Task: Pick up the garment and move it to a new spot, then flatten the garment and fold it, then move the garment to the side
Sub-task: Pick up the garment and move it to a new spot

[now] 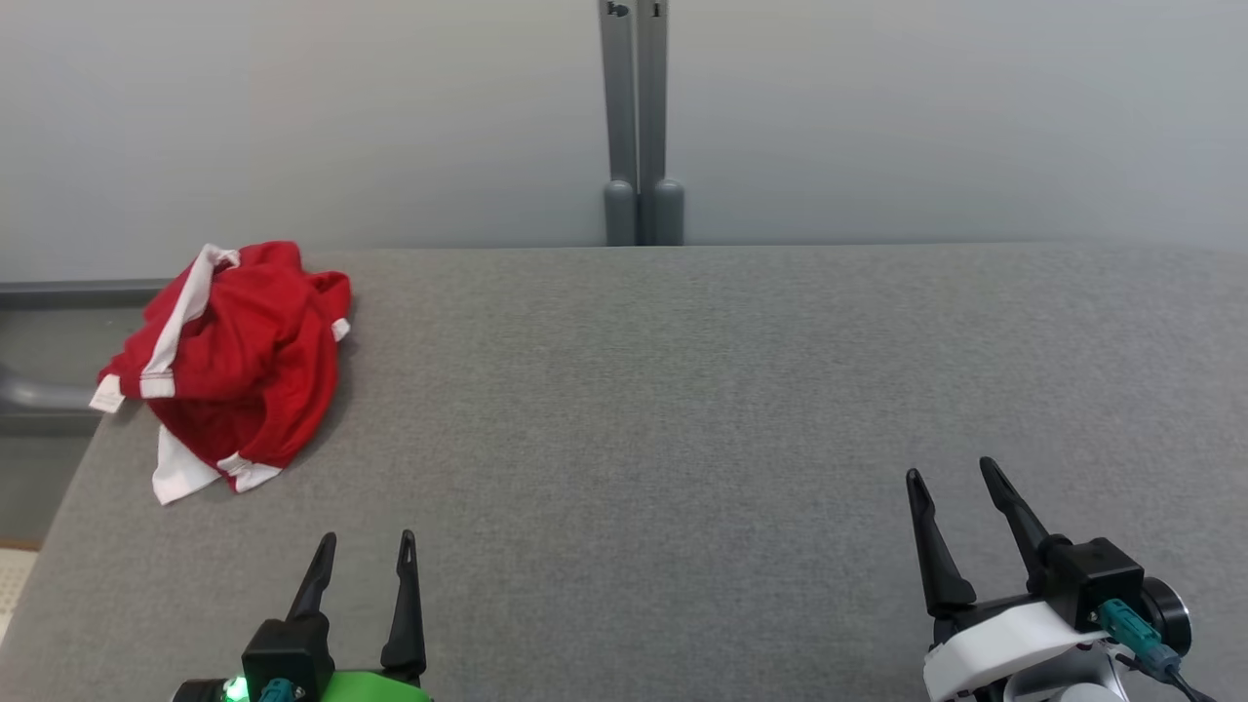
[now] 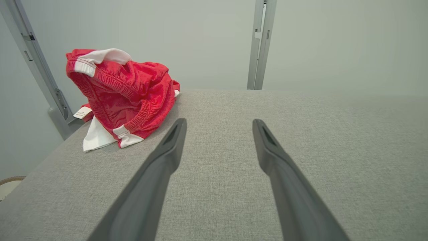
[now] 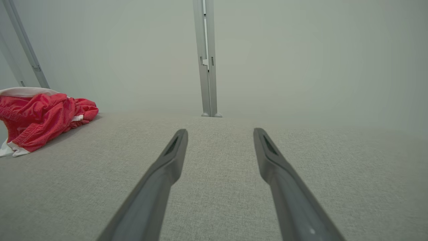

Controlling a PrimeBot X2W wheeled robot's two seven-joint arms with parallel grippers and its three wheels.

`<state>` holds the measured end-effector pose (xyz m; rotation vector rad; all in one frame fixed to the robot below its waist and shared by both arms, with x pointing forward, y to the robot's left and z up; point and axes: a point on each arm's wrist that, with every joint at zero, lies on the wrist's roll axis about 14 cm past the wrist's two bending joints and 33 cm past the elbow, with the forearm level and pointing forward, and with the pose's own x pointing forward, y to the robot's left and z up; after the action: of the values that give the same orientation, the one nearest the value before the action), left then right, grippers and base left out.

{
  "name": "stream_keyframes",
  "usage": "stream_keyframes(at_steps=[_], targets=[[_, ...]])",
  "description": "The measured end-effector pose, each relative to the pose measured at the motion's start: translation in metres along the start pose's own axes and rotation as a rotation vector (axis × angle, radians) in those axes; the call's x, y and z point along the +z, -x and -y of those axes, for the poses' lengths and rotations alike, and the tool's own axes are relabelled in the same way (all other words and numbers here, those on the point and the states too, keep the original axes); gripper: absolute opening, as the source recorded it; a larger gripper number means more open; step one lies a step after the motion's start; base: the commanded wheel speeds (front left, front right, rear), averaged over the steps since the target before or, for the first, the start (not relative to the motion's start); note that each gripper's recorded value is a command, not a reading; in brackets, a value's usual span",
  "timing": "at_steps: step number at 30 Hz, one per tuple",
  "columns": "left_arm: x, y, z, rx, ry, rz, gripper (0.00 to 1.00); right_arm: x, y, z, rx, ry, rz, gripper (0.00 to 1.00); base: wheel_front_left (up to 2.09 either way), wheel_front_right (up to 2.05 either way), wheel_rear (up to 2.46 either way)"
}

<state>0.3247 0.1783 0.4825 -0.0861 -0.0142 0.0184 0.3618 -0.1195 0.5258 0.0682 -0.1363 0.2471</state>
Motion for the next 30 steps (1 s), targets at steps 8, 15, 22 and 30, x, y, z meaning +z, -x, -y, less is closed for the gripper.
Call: stream_keyframes(at_steps=[8,15,22,30], targets=[[0.004,0.028,-0.052,0.172,-0.009,0.014,1.00,-0.005,-0.029,-0.047,0.150,-0.028,-0.007,1.00,0.00,0.00,0.00],[0.009,0.068,-0.101,0.358,-0.011,0.033,1.00,-0.008,-0.050,-0.111,0.340,-0.058,-0.010,1.00,0.00,0.00,0.00],[0.008,0.108,-0.136,0.526,-0.014,0.025,1.00,-0.010,-0.064,-0.170,0.511,-0.088,-0.011,1.00,0.00,0.00,0.00],[0.003,0.121,-0.145,0.579,-0.020,-0.003,1.00,-0.022,-0.067,-0.184,0.550,-0.108,-0.042,1.00,0.00,0.00,0.00]])
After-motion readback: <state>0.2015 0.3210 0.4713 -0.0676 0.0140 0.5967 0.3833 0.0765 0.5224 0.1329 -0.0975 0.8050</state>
